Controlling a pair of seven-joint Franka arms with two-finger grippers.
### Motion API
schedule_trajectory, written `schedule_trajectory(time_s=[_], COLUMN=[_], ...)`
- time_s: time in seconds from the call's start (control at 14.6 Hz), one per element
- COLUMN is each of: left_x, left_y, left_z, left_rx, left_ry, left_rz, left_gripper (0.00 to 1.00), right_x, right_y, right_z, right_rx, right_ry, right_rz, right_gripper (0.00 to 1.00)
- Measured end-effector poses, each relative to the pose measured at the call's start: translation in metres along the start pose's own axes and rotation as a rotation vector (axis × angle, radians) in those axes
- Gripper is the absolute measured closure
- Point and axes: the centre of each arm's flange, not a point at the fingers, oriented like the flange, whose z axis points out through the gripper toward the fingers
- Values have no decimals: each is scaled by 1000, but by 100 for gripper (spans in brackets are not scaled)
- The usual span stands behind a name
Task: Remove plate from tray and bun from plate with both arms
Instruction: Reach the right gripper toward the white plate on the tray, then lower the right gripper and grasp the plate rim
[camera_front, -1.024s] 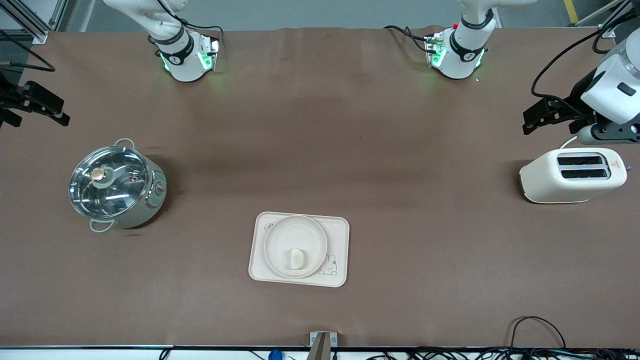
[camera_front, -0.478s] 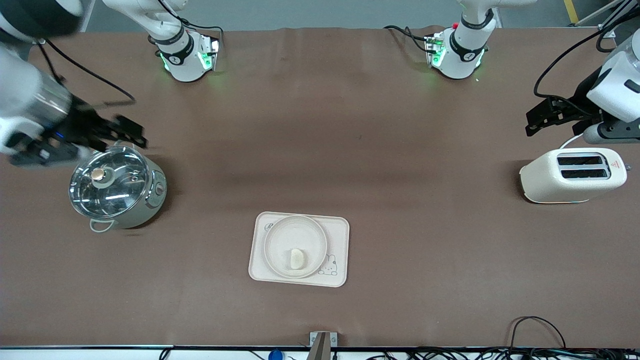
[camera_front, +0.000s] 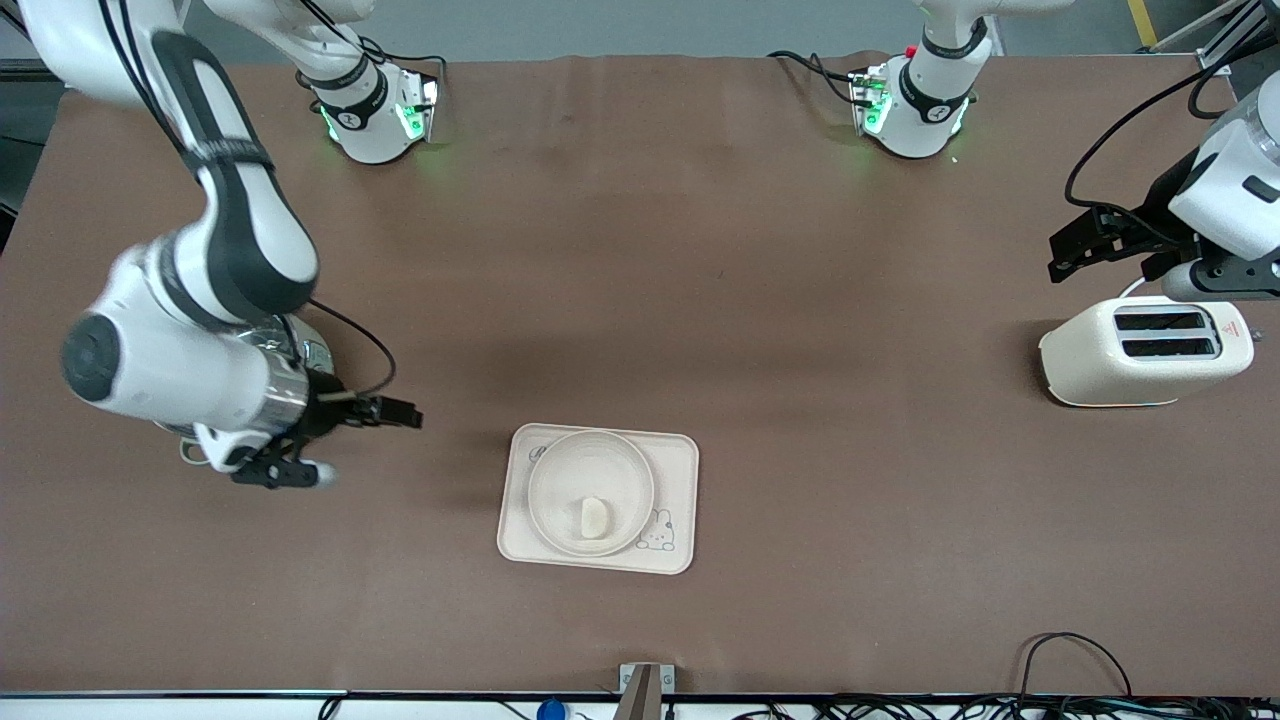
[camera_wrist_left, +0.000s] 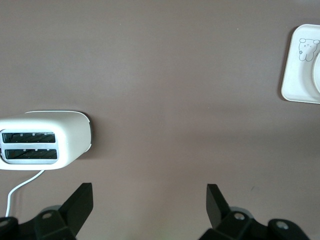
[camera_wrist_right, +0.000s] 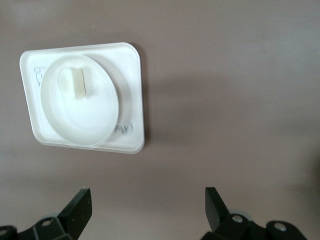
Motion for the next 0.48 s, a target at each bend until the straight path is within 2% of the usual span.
schedule_trajectory(time_s=[0.2, 0.48], left_x=[0, 0], left_y=[0, 1], left_z=[-1, -1], left_rx=[0, 0], left_ry=[2, 2], left_rz=[0, 1], left_gripper=[0, 0], right_x=[11, 21], right_y=[-21, -52], right_z=[81, 153], right_rx=[40, 82], right_ry=[5, 66], right_rz=[81, 97], right_gripper=[0, 0])
